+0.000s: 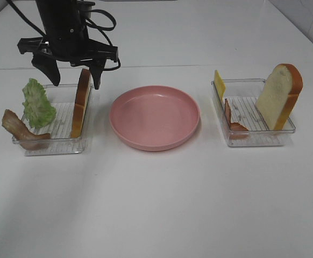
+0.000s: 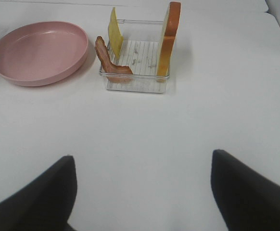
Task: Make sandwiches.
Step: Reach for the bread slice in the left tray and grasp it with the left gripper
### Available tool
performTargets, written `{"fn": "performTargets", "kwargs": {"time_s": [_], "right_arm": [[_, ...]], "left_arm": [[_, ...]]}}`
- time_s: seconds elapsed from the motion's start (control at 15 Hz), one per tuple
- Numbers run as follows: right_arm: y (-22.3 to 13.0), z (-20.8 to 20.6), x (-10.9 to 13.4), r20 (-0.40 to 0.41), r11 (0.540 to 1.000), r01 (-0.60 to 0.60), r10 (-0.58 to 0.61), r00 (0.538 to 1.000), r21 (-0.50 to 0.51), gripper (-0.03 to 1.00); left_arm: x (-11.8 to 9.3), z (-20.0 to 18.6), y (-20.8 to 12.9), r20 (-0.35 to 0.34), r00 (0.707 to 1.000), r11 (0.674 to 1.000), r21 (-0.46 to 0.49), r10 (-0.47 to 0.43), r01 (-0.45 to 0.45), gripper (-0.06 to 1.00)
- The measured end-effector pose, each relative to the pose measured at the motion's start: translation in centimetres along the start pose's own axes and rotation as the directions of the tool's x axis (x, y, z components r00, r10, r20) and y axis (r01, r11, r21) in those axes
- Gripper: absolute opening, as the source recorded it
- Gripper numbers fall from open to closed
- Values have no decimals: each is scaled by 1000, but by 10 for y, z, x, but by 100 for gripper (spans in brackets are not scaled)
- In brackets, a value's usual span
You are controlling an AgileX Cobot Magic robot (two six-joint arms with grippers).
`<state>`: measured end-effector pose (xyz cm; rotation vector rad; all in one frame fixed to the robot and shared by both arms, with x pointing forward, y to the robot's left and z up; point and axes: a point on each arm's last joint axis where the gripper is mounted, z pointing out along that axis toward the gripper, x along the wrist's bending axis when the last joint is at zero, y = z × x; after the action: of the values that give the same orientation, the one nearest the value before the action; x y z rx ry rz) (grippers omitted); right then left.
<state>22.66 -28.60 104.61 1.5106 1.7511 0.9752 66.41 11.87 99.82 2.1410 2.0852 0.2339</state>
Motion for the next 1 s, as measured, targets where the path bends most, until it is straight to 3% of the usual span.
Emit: {"fn": "performTargets", "kwargs": {"time_s": [0.33,0.53,0.67,0.87,1.0], "right_arm": [[0,0,0,0,1000,0,0,1000,0,73],[0,0,0,0,1000,0,0,1000,0,73],[0,0,0,0,1000,0,0,1000,0,73],[0,0,0,0,1000,0,0,1000,0,73],[0,0,0,0,1000,0,0,1000,0,73]], "left_arm": [[-3,18,3,4,1000,1000,-6,1,-1,70],[-3,18,4,-2,1000,1000,-13,4,-4,52],[-2,18,4,-4,1000,1000,-14,5,-5,48],[3,18,5,-11,1000,1000,-12,-8,7,20],[4,19,6,-11,1000,1000,-12,-10,10,20]]}}
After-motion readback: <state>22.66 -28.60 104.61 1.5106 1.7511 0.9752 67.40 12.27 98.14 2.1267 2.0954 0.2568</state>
